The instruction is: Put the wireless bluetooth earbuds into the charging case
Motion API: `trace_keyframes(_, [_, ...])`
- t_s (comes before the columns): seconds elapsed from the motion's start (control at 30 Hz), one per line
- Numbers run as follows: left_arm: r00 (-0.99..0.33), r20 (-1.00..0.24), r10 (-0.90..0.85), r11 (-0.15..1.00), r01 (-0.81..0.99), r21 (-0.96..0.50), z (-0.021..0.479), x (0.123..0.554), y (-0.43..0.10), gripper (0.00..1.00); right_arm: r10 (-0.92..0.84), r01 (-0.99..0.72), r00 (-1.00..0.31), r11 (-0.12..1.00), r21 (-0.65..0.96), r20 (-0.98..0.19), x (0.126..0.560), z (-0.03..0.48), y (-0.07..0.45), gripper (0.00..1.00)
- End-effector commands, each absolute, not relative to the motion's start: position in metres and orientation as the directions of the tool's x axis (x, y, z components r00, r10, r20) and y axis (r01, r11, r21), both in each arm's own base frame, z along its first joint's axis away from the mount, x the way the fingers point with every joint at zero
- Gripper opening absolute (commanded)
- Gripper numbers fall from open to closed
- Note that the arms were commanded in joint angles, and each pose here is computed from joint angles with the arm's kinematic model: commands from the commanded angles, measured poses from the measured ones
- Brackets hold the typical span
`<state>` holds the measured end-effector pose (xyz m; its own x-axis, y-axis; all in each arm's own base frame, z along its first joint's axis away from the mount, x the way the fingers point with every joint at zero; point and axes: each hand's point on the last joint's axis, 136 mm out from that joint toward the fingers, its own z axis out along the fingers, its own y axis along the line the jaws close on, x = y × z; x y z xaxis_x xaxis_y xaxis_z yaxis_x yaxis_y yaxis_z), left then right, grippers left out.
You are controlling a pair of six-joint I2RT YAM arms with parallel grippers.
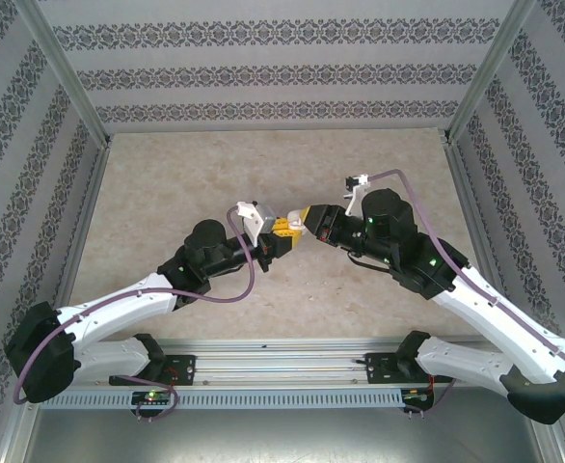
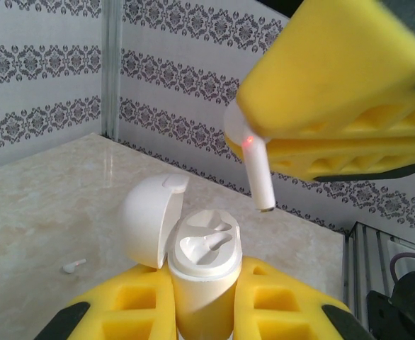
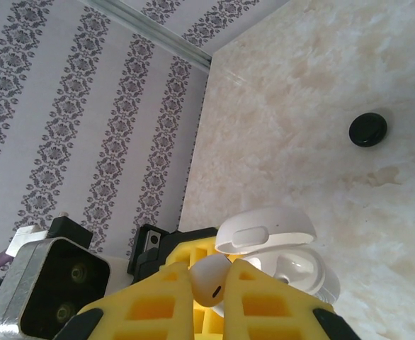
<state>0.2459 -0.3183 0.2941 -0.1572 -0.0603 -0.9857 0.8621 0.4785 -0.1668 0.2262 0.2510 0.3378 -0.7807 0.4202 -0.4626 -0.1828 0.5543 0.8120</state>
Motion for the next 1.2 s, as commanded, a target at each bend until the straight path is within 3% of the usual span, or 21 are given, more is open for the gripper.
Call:
trace_keyframes(0.0, [-0.116, -0.986, -0.122, 0.444, 0.882, -0.159, 0.315, 0.240, -0.324, 0.00, 0.433, -0.179, -0.767, 0.563, 0.807, -0.473, 0.231, 0.334, 0.252, 0.12])
trace_keyframes(0.87, [-0.107, -0.984, -0.144, 0.438, 0.884, -0.160, 0.327, 0.238, -0.323, 0.00, 0.407, -0.141, -0.784, 0.617, 0.774, -0.468, 0.229, 0.302, 0.247, 0.12])
trace_keyframes(1.17, [-0.105, -0.984, -0.143, 0.440, 0.884, -0.158, 0.328, 0.239, -0.323, 0.00, 0.389, -0.137, -0.805, 0.612, 0.779, -0.448, 0.223, 0.296, 0.249, 0.17])
